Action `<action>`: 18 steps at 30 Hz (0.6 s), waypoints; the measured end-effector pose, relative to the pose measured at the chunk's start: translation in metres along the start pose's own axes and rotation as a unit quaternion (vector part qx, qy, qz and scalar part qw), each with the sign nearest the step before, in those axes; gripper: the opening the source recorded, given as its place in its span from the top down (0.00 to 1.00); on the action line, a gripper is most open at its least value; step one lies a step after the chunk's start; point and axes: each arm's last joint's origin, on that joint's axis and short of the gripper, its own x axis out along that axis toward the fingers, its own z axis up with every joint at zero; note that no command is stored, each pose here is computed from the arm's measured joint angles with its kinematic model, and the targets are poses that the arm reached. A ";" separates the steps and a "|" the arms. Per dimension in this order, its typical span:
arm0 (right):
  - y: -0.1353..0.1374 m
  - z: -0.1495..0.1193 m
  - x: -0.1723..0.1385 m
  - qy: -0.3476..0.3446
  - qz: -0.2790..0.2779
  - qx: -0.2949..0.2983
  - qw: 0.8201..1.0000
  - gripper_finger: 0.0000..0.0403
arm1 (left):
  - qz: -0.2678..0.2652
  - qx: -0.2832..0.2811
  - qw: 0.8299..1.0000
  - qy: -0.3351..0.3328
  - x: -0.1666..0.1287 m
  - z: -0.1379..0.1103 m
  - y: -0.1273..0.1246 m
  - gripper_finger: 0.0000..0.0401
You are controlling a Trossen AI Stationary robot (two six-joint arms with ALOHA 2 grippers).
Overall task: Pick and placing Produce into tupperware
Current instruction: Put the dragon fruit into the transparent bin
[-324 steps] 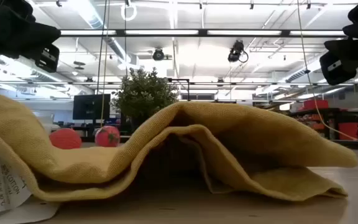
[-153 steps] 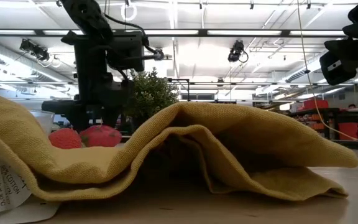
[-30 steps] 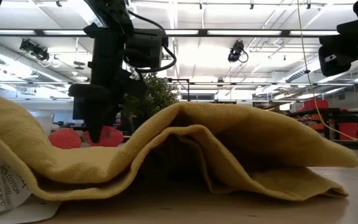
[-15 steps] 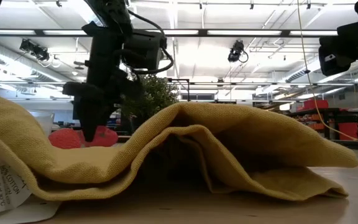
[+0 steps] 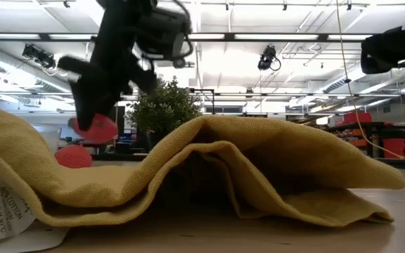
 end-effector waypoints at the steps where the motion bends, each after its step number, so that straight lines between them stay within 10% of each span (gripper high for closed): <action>1: 0.000 0.000 0.000 0.000 0.000 -0.008 1.000 0.64 | 0.002 -0.009 1.000 0.003 -0.006 0.000 0.000 0.47; 8: 0.000 0.000 0.000 0.000 0.000 -0.029 1.000 0.64 | 0.027 -0.112 0.990 0.077 -0.032 -0.019 -0.009 0.48; 18: 0.000 0.000 0.000 -0.001 0.000 -0.019 1.000 0.64 | -0.075 -0.141 0.982 0.100 -0.036 -0.038 -0.073 0.47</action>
